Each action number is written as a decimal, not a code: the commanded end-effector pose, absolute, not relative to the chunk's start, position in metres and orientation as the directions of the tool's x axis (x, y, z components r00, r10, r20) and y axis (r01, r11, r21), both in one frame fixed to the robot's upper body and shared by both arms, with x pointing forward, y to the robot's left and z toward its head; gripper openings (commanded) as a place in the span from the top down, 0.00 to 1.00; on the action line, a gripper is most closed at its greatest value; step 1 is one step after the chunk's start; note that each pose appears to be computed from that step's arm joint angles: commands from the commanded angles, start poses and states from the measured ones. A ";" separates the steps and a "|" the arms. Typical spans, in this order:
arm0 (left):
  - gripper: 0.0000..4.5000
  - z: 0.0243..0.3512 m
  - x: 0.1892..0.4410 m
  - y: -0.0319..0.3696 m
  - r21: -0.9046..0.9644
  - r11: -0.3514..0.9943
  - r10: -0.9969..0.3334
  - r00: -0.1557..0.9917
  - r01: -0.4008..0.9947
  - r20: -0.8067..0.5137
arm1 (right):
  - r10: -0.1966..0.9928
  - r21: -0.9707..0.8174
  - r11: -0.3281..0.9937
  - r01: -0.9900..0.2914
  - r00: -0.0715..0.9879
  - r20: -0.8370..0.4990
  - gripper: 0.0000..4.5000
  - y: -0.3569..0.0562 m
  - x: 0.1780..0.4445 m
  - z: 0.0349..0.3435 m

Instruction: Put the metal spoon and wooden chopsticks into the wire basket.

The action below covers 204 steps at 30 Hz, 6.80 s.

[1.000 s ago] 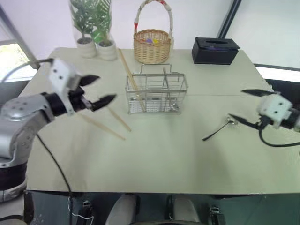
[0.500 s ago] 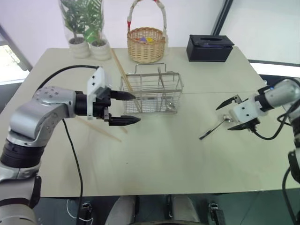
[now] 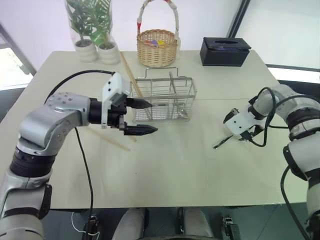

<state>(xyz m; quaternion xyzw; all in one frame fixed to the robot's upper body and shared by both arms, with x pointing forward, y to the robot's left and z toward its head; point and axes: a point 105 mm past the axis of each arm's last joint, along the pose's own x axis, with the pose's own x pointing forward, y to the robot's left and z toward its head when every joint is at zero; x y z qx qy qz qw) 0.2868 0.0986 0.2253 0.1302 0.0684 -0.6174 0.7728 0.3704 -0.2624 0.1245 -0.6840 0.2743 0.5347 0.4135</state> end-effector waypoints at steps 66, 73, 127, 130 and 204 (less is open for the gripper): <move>0.00 0.290 0.315 0.135 0.258 0.496 -0.854 0.519 0.829 -0.026 | 0.685 -0.022 0.725 -0.688 0.718 0.122 0.23 -0.104 0.380 0.249; 0.00 0.301 0.326 0.157 0.214 0.646 -0.757 0.651 0.732 0.057 | 0.677 -0.083 0.732 -0.676 0.708 0.199 0.01 -0.121 0.373 0.280; 0.98 0.125 0.409 0.253 -0.327 0.703 0.244 0.646 -0.632 -0.723 | 0.912 -0.148 0.401 -0.904 0.378 0.161 0.00 -0.105 0.256 0.275; 0.98 0.127 0.409 0.258 -0.327 0.695 0.255 0.644 -0.641 -0.721 | 0.910 -0.146 0.406 -0.902 0.383 0.160 0.00 -0.106 0.259 0.274; 0.00 0.365 0.424 0.231 -0.397 0.916 0.135 0.977 -0.061 0.162 | 0.807 -0.140 0.591 -0.794 0.582 0.101 0.00 -0.132 0.274 0.247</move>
